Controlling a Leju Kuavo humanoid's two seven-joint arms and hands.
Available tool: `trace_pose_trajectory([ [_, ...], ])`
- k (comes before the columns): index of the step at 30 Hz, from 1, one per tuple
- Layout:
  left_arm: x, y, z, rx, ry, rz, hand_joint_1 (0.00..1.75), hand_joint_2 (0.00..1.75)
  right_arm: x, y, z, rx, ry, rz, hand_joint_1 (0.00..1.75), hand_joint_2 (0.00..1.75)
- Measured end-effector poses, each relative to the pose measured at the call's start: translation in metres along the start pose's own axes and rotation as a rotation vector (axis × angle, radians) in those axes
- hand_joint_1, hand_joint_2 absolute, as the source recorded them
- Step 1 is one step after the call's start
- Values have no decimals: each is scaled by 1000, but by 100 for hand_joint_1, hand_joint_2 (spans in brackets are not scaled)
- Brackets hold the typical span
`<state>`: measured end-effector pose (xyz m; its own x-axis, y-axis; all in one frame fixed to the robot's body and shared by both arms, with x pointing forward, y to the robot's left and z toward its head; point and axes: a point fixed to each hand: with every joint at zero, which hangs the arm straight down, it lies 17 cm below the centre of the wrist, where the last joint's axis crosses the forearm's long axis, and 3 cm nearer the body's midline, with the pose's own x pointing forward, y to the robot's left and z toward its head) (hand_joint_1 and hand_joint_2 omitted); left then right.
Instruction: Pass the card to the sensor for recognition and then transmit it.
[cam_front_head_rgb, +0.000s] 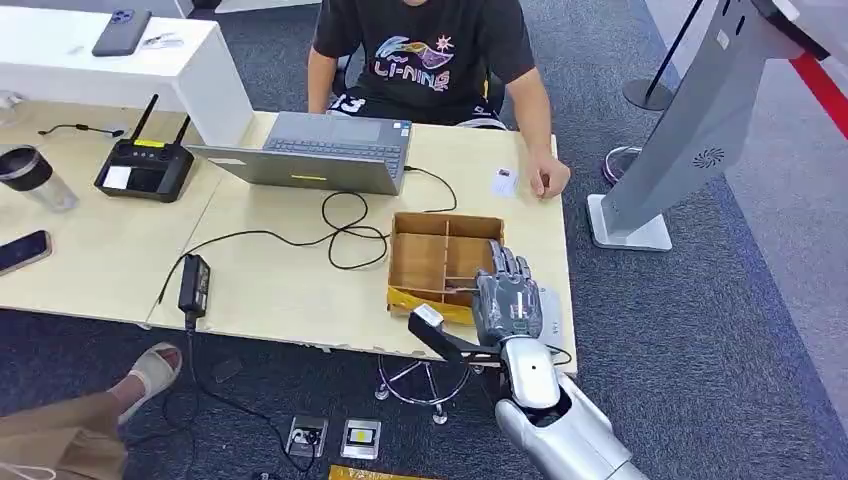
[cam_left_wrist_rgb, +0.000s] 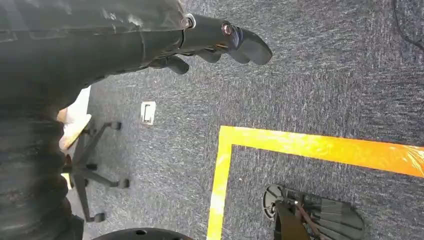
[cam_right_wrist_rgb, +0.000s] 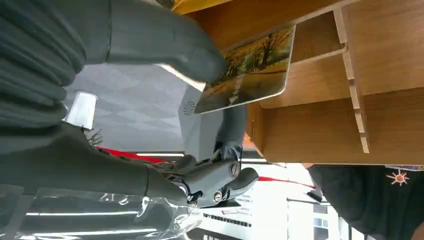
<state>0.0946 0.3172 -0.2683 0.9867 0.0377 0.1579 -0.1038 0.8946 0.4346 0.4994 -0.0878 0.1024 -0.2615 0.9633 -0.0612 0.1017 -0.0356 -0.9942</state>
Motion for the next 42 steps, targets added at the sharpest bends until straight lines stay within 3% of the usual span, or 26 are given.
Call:
trace_pose_trajectory([
  [13, 0, 0, 0, 1, 2, 1, 0, 175, -1, 5, 1, 13, 2, 5, 159, 175],
  [21, -1, 2, 0, 7, 4, 4, 0, 175, 0, 5, -3, 13, 9, 16, 171, 175],
  [27, 1, 0, 0, -2, -8, -14, 0, 175, -6, -2, -5, -2, 33, 28, 169, 175],
  [35, 2, 0, 0, -9, -19, -26, 0, 175, -14, -47, -10, -105, 55, 22, 169, 175],
  [42, -1, 3, -1, 5, 1, -5, 0, 175, -3, -105, -12, -236, 7, 9, 169, 175],
])
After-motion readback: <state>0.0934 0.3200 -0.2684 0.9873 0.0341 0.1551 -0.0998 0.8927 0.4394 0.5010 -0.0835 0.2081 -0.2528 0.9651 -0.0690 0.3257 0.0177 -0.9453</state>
